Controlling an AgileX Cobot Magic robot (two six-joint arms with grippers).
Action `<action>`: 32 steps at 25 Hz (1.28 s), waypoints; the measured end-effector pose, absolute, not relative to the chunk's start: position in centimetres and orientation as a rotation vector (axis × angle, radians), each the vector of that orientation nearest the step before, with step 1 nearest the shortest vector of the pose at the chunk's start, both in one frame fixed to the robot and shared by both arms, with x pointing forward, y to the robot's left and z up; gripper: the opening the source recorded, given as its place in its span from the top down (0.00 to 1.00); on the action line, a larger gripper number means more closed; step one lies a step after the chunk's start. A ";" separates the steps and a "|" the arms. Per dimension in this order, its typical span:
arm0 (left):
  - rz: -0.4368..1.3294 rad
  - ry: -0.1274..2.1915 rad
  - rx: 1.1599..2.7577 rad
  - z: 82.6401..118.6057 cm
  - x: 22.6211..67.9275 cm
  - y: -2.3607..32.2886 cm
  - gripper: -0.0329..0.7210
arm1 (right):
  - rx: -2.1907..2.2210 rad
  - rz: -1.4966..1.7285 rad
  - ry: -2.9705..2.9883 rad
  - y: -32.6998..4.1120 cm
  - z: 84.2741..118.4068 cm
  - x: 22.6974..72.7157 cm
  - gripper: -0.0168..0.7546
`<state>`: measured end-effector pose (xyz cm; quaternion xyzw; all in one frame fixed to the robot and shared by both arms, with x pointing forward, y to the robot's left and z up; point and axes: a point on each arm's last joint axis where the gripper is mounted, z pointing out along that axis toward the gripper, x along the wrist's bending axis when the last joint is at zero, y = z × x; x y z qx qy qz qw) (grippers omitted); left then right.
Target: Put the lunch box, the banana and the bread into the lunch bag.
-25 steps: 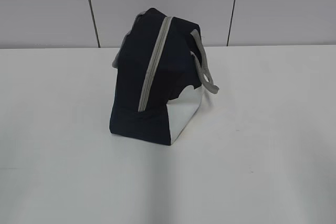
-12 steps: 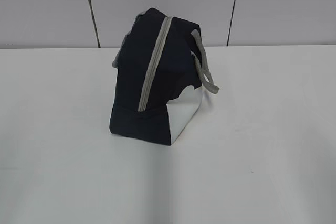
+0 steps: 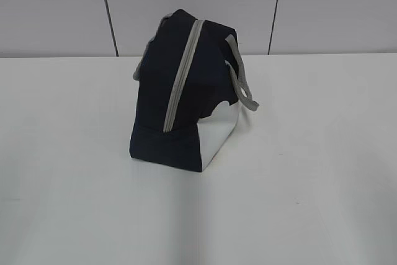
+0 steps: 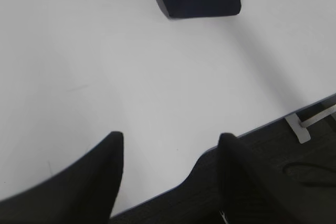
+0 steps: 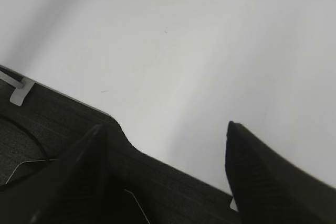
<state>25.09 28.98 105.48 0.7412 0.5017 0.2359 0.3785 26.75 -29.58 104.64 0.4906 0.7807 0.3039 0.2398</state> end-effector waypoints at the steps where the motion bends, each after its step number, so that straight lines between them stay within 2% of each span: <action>1: 0.607 1.286 1.890 105.5 25.1 29.0 0.42 | 1.344 0.836 2.131 -29.6 104.6 26.7 0.31; 12: 0.825 1.517 1.648 105.6 23.8 29.4 0.42 | 1.747 0.663 1.622 -31.1 104.8 25.7 0.31; 17: 0.902 1.556 1.565 105.5 23.1 29.4 0.44 | 1.763 0.676 1.450 -31.1 104.9 24.2 0.31; 22: 0.918 1.542 1.550 105.5 22.7 29.3 0.47 | 1.698 0.743 1.379 -31.0 104.8 22.6 0.31; 32: 0.919 1.541 1.549 105.5 22.7 29.3 0.51 | 1.695 0.743 1.375 -31.0 104.8 22.5 0.31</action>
